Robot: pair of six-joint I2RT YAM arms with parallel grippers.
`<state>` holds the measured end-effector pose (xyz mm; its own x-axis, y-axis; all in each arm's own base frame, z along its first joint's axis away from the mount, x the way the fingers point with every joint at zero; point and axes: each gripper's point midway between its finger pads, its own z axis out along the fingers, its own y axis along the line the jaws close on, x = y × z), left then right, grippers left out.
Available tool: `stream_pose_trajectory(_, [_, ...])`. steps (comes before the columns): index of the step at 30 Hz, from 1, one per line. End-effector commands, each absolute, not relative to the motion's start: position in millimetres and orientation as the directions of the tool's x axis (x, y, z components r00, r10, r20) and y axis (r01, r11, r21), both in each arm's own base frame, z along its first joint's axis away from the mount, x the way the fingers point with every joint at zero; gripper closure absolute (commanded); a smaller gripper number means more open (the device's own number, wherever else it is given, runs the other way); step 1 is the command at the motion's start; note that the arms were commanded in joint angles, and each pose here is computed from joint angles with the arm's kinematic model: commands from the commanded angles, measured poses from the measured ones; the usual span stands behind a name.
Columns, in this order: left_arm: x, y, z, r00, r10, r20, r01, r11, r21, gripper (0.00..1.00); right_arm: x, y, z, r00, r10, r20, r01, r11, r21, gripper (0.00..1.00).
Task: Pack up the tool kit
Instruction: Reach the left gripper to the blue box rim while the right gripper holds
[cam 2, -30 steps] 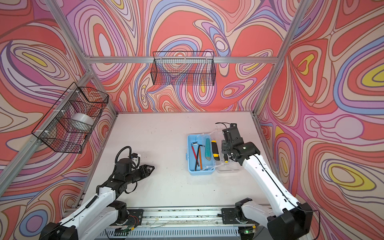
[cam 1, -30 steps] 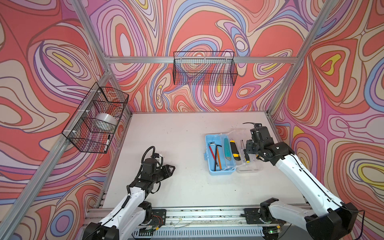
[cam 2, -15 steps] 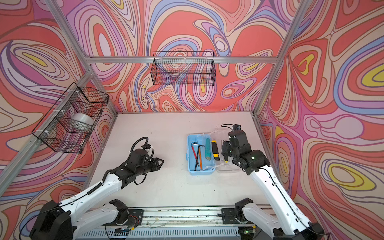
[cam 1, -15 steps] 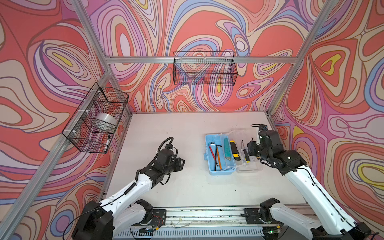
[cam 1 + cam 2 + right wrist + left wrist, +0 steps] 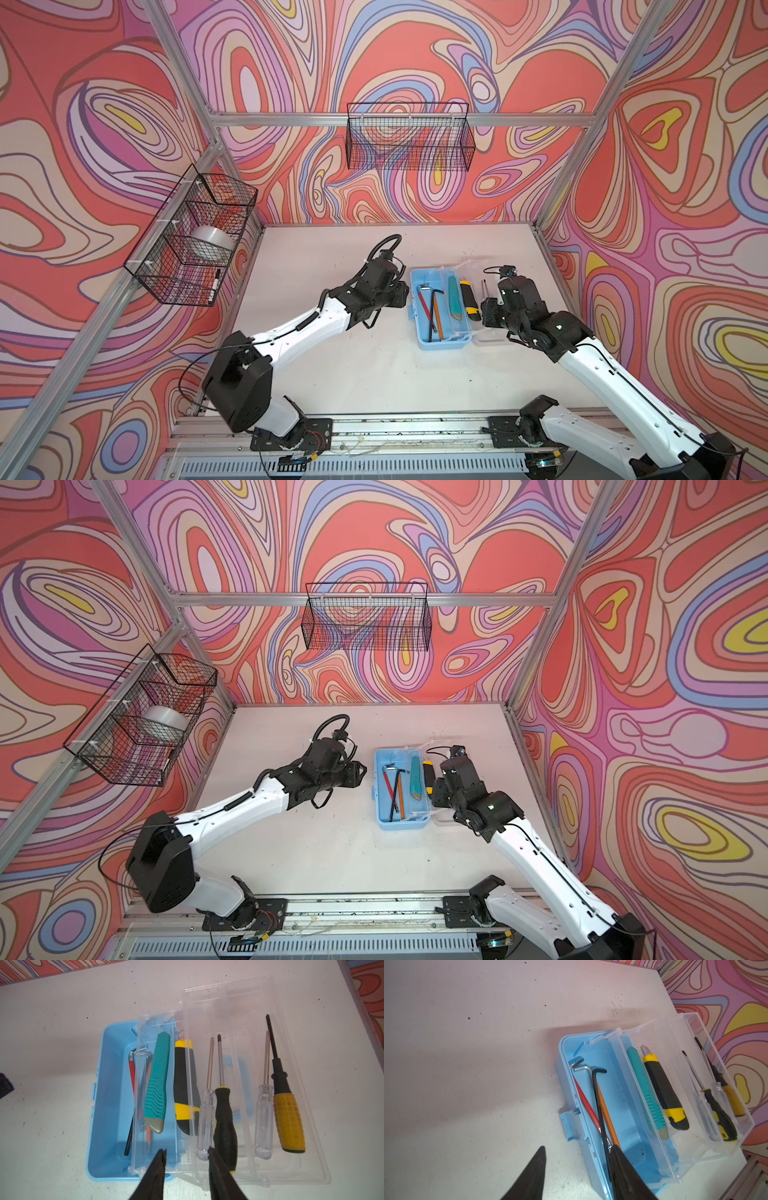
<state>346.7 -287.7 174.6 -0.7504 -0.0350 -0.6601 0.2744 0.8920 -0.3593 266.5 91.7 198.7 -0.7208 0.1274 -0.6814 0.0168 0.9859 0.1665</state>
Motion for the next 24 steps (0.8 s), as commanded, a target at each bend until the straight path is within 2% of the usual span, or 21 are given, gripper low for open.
stream_pose_trajectory(1, [362, -292, 161, -0.764, 0.026, -0.644, 0.264, 0.924, -0.277, 0.51, 265, 93, 200, -0.701, 0.143, -0.698, 0.013, 0.982, 0.187, 0.64])
stream_pose_trajectory(13, [428, -315, 116, -0.802, 0.081, -0.592, 0.169, 0.981, -0.094, 0.52, 272, 89, 203, -0.681, 0.130, -0.721, 0.022, 0.987, 0.157, 0.64])
stream_pose_trajectory(24, [452, -307, 75, -0.849, 0.034, -0.528, 0.099, 0.990, -0.096, 0.59, 275, 92, 199, -0.684, 0.127, -0.718, 0.019, 0.988, 0.156, 0.64])
